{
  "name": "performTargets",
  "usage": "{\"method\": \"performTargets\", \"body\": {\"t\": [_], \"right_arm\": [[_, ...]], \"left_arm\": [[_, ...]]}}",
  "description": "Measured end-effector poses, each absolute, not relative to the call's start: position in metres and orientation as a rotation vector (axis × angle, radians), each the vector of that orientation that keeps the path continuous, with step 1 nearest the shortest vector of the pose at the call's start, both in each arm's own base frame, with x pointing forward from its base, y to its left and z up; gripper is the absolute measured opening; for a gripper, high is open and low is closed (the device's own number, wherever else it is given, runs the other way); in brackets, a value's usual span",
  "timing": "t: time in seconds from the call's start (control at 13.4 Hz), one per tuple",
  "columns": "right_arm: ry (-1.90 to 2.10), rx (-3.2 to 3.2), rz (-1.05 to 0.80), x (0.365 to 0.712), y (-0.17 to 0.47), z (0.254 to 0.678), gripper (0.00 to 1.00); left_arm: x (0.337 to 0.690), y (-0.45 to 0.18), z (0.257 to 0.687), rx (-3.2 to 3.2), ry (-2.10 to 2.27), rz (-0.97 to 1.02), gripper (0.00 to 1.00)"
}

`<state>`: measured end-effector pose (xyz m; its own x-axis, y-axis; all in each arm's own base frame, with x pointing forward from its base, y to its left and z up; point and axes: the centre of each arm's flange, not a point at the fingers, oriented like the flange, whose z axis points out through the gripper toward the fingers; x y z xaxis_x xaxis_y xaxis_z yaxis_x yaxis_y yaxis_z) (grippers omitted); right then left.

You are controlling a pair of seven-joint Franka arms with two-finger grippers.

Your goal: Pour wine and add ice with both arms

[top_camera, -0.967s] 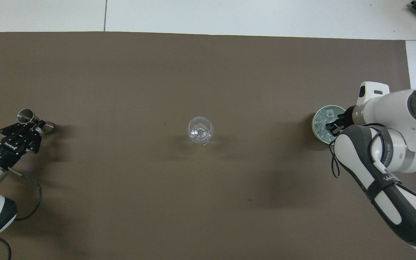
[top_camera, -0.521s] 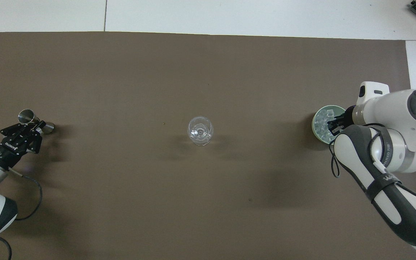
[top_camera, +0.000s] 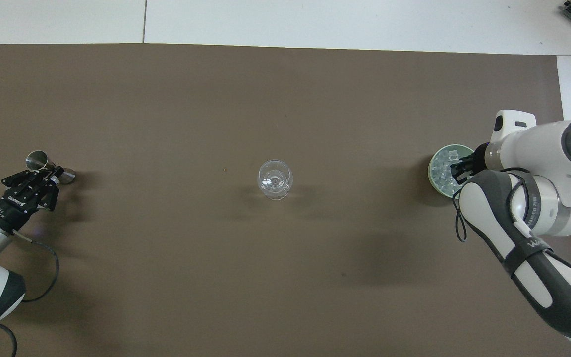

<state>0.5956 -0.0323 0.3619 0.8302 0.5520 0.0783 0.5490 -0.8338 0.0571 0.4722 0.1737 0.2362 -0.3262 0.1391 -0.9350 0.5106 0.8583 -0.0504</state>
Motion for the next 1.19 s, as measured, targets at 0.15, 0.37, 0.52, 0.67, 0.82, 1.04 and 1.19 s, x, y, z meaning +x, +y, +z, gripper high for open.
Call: {"method": "performTargets", "body": {"t": [0.15,0.37,0.52,0.67,0.82,1.04,1.19], "right_arm": [[0.781,3.020,0.132,0.602,-0.026,0.387,0.26],[0.603,3.076,0.137,0.608,-0.007,0.417,0.26],[0.496,3.107,0.143,0.609,0.013,0.434,0.26],[0.378,3.138,0.150,0.610,0.038,0.461,0.26],[0.277,3.164,0.151,0.608,0.067,0.488,0.26],[0.144,3.199,0.166,0.601,0.121,0.517,0.26],[0.067,3.223,0.185,0.593,0.161,0.527,0.26]], "left_arm": [[0.472,0.174,0.236,0.484,1.890,-0.404,0.22],[0.473,0.174,0.237,0.484,1.891,-0.402,0.22],[0.473,0.175,0.237,0.484,1.891,-0.401,0.22],[0.473,0.175,0.237,0.484,1.892,-0.401,0.22],[0.473,0.175,0.237,0.484,1.892,-0.400,0.21],[0.473,0.175,0.237,0.484,1.892,-0.400,0.21],[0.473,0.175,0.237,0.484,1.892,-0.400,0.21]]}}
